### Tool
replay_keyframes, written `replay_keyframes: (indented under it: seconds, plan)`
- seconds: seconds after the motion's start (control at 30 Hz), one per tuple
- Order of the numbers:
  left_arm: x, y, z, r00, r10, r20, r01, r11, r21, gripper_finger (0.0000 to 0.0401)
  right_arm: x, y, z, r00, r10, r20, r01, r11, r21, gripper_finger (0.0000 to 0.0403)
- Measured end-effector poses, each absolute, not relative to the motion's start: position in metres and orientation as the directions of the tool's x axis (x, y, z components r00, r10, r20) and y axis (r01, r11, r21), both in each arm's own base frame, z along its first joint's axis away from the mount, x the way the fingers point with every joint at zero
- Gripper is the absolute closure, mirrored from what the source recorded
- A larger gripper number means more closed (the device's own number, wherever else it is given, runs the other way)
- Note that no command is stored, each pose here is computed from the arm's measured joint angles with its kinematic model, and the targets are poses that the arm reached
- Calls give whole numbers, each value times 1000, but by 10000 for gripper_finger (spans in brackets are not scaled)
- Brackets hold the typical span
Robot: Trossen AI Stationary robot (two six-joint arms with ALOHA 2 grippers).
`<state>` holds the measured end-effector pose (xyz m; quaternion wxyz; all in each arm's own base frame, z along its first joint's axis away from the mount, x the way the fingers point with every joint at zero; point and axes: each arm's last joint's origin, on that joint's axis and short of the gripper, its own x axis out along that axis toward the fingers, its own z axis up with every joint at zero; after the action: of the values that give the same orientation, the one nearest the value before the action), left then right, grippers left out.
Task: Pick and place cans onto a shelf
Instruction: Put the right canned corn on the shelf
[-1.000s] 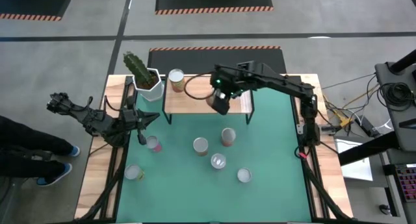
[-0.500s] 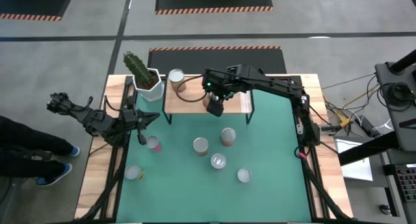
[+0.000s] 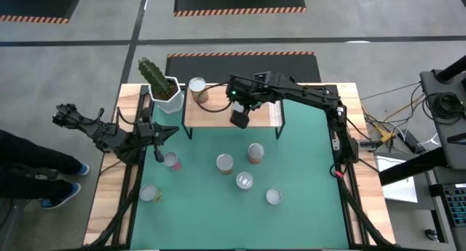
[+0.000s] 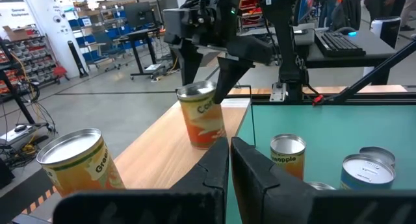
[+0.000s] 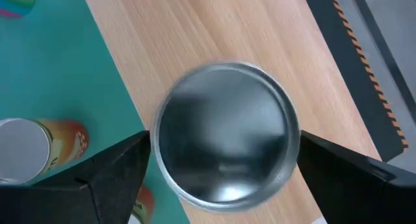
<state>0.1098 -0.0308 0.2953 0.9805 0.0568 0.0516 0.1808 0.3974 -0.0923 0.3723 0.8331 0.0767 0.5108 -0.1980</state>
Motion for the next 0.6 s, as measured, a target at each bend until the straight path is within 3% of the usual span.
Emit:
replay_keyframes:
  seconds: [0.6]
  plan:
    - [110, -31, 295, 929, 360, -81, -349, 928, 130, 401, 374, -71, 416, 516, -279, -810, 418, 907, -47, 43]
